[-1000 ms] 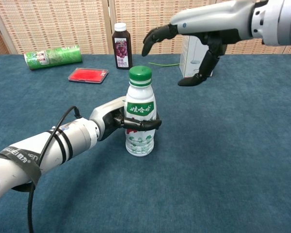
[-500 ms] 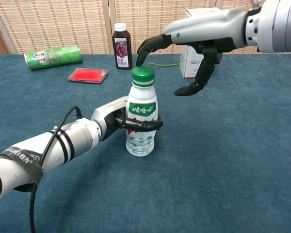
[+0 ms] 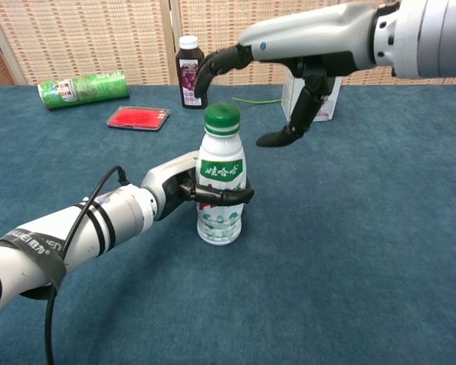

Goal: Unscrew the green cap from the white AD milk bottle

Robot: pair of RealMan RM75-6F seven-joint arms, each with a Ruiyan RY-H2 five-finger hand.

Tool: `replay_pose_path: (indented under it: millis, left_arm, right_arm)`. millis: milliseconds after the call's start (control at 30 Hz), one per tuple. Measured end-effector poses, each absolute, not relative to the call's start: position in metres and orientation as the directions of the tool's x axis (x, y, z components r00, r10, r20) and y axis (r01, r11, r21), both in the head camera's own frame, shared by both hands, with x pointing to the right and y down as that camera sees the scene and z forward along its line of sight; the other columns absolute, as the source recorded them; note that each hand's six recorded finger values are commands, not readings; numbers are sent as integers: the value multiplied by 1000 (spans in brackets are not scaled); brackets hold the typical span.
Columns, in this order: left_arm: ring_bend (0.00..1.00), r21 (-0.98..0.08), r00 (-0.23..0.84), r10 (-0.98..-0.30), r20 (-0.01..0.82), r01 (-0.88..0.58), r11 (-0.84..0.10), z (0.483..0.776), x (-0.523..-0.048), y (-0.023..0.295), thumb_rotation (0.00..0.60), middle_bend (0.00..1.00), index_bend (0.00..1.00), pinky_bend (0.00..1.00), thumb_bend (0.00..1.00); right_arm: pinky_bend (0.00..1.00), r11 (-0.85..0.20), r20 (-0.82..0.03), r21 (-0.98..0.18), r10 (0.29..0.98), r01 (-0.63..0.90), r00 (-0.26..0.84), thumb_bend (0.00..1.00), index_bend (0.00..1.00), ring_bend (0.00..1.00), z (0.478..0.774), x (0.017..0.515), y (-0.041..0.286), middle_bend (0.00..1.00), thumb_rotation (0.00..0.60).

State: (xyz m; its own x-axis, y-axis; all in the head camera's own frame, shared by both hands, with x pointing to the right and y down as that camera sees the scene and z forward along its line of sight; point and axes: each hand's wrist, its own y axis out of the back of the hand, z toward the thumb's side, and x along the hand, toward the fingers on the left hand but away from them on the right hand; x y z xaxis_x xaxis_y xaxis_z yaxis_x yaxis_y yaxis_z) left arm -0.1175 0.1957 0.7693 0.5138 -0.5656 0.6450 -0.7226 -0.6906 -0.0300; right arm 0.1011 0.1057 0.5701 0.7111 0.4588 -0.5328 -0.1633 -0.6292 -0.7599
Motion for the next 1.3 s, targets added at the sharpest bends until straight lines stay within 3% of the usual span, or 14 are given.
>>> replay_pose_path:
  millis: [200,500,1133,1300]
  left_arm:
    - [312,-29,515,-566,643,-722,-691,768,-117,196,600,769,619,56,813]
    - [312,-35,511,-567,646,-723,-690,768,-119,195,600,768,619,56,810]
    - [312,-36,517,-560,648,-713,-700,768,-116,196,600,769,619,56,811]
    - [313,-36,515,-559,650,-714,-699,769,-117,196,600,769,619,56,810]
  right_arm:
    - [0,-602,-518,-785,514,-142,683,243,177,0,572,108,94,0,600]
    - [0,-622,-577,-758,497,-197,649,243,222,0,581,120,100,0,600]
    - [0,-630,-572,-751,472,-196,671,243,212,0,581,101,105,0,600]
    - [0,-630,-566,-752,465,-194,681,243,250,0,580,95,106,0,600]
